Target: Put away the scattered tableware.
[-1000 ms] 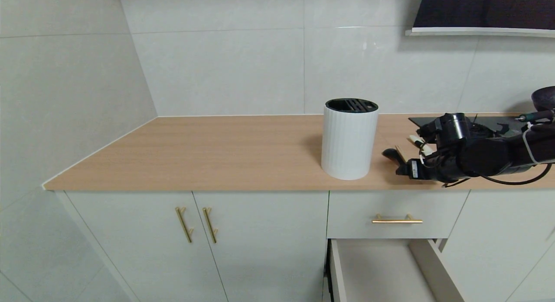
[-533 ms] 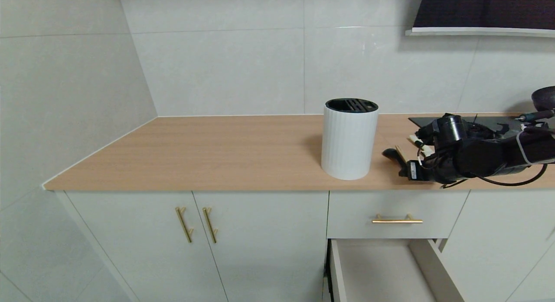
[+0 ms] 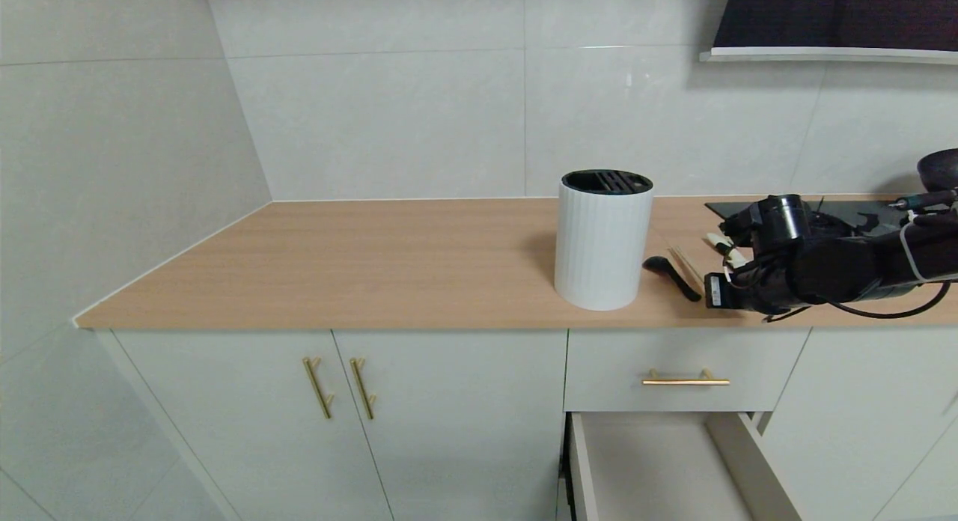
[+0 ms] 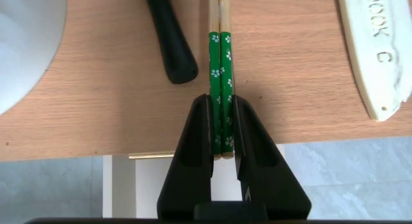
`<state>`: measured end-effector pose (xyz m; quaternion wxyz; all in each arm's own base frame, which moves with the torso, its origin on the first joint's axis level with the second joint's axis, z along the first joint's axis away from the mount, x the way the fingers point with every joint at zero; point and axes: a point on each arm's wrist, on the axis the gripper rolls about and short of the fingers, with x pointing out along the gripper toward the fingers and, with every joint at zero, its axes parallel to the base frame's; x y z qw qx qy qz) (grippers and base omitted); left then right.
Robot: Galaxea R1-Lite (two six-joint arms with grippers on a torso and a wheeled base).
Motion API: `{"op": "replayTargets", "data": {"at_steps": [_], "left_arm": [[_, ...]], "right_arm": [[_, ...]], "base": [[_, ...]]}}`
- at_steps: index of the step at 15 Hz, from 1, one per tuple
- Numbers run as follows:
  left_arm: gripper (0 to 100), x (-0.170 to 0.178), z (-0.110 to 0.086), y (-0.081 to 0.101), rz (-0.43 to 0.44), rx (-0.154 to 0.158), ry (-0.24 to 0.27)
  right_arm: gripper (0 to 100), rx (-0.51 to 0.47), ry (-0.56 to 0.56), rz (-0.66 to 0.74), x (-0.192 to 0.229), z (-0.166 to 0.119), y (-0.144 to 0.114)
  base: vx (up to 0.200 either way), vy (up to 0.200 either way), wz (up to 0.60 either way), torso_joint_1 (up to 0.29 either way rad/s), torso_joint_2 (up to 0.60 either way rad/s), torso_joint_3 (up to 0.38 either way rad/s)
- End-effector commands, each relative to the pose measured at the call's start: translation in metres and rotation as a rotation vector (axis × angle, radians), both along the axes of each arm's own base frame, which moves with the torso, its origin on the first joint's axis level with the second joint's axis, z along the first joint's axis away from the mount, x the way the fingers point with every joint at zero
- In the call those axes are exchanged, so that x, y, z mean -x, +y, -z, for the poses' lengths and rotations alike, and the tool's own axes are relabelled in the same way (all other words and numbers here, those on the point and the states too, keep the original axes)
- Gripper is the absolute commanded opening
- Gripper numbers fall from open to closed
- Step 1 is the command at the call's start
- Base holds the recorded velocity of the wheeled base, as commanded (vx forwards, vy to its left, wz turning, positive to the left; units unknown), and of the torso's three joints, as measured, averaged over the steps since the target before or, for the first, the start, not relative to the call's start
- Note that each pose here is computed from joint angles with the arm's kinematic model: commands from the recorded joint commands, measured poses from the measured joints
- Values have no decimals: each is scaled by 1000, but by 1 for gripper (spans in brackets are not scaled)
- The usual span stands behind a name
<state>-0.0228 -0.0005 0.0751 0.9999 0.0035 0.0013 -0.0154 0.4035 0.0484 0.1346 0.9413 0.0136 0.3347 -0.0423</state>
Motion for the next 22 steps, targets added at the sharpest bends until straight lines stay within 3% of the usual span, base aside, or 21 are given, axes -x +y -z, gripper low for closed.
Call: {"op": "replayTargets", "data": {"at_steps": [1, 5, 9, 11, 13, 16, 22], "left_arm": [[100, 0, 0, 0, 0, -1, 0], [100, 0, 0, 0, 0, 1, 0], [100, 0, 0, 0, 0, 1, 0], [100, 0, 0, 0, 0, 1, 0], [100, 0, 0, 0, 0, -1, 0], [100, 0, 0, 0, 0, 1, 0], [100, 0, 0, 0, 0, -1, 0]], "right_arm": [[0, -4, -20, 1, 3, -8, 0], [0, -49, -82, 22, 37, -44, -4], [0, -80, -124, -30, 124, -79, -9], [0, -97, -30, -70, 158, -88, -13], [0, -177, 52, -186, 185, -96, -14], [0, -148, 100, -297, 205, -98, -15], [0, -95, 213, -376, 203, -70, -6]], "base": [[0, 0, 0, 0, 0, 0], [0, 0, 0, 0, 0, 0], [0, 0, 0, 0, 0, 0], [0, 0, 0, 0, 0, 0], [0, 0, 0, 0, 0, 0], [0, 0, 0, 0, 0, 0], [0, 0, 0, 0, 0, 0]]}}
